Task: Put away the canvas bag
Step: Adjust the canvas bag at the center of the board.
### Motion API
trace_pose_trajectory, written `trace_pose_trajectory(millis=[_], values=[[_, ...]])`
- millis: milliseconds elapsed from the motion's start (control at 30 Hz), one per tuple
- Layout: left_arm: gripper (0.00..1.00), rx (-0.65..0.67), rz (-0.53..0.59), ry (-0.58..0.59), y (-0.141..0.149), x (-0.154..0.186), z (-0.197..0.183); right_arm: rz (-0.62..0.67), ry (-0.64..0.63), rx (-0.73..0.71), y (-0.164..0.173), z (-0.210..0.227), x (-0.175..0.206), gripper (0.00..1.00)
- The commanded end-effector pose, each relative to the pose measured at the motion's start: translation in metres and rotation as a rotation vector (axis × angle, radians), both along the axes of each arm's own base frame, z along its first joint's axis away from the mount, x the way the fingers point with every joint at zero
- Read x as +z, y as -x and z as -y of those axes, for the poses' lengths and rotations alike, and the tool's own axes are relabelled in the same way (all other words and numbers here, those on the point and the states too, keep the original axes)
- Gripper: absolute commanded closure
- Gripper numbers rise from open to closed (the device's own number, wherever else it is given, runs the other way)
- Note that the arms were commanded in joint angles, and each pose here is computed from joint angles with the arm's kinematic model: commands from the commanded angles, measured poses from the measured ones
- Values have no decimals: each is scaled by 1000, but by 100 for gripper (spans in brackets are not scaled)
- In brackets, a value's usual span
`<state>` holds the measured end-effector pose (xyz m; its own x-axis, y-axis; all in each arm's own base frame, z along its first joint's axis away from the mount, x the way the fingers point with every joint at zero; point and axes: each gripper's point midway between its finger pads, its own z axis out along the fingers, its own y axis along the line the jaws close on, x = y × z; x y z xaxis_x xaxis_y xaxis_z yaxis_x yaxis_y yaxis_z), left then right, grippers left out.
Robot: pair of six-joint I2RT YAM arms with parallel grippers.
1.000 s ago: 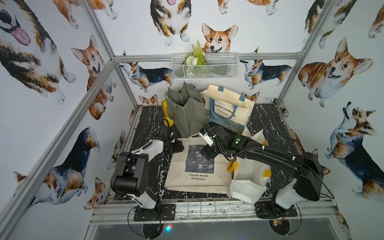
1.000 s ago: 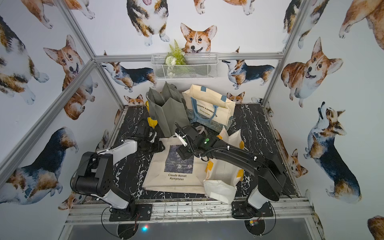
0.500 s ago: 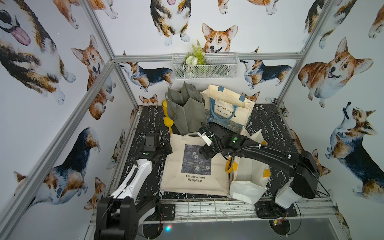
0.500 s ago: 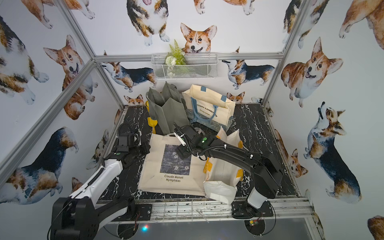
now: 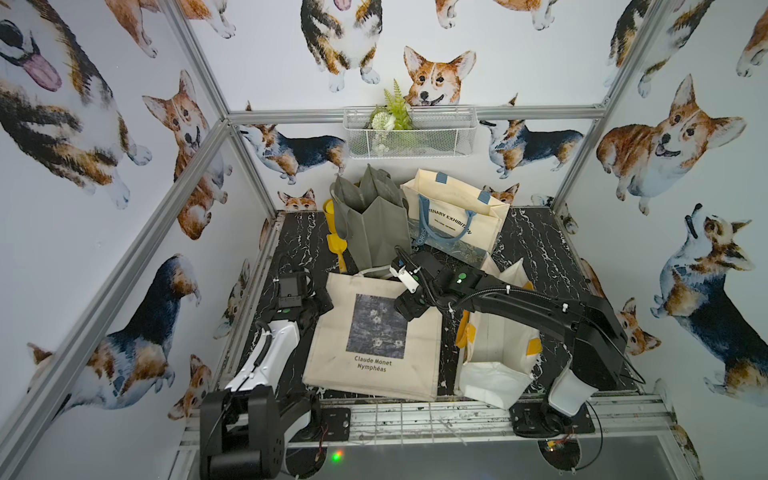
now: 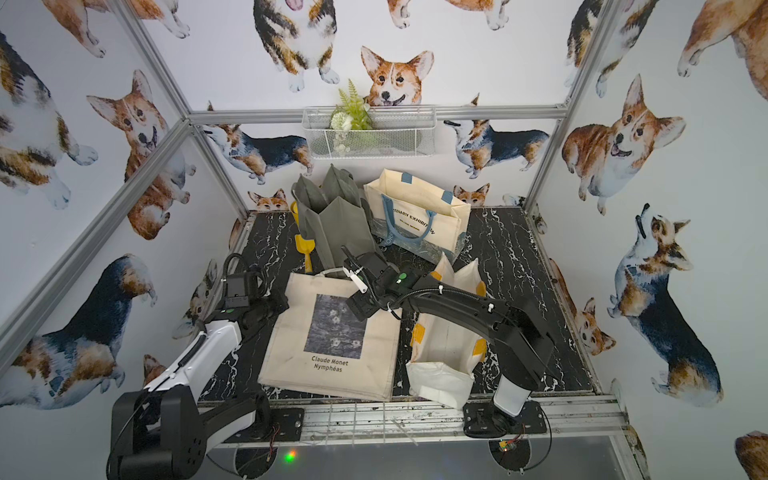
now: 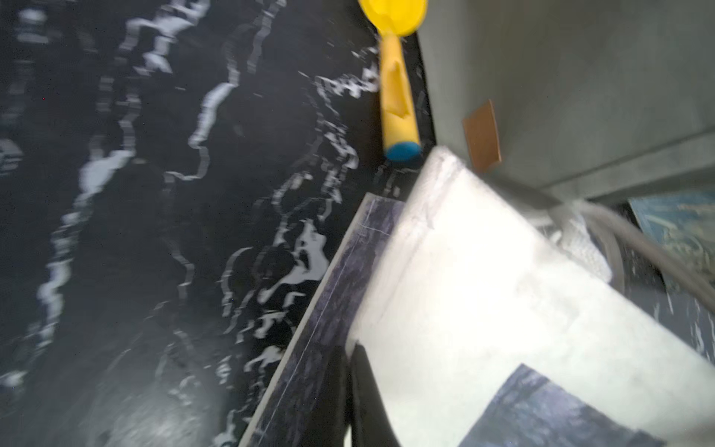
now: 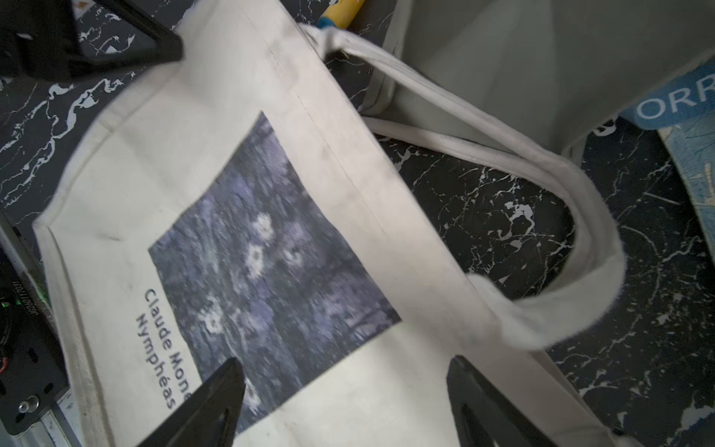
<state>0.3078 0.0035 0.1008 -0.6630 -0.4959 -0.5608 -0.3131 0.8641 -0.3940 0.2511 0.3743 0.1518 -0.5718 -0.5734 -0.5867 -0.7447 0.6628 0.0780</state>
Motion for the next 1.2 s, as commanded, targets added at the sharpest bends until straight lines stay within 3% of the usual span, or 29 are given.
trace_pose_trajectory(millis=[0,100,233,400,633,800,1000,1167], values=[[100,227,41,-4,10,15,-33,-29,23,-20,1,1,-8,15],[100,303,-53,19,33,-5,-36,-47,43,-10,0,-2,-18,14],[100,302,-100,116,42,-28,-22,-90,95,-6,-2,-3,-39,13],[61,200,-86,114,39,-29,-11,-170,75,-78,-18,5,-60,12],[47,145,-132,155,32,-36,-1,-169,116,-119,-48,1,-82,11],[39,92,-10,46,30,14,-4,-145,198,-141,-59,8,-91,11],[35,-177,6,32,33,41,57,-114,180,-178,-64,15,-72,10],[33,-399,-51,-9,40,28,108,-156,7,-261,-73,9,-41,10]])
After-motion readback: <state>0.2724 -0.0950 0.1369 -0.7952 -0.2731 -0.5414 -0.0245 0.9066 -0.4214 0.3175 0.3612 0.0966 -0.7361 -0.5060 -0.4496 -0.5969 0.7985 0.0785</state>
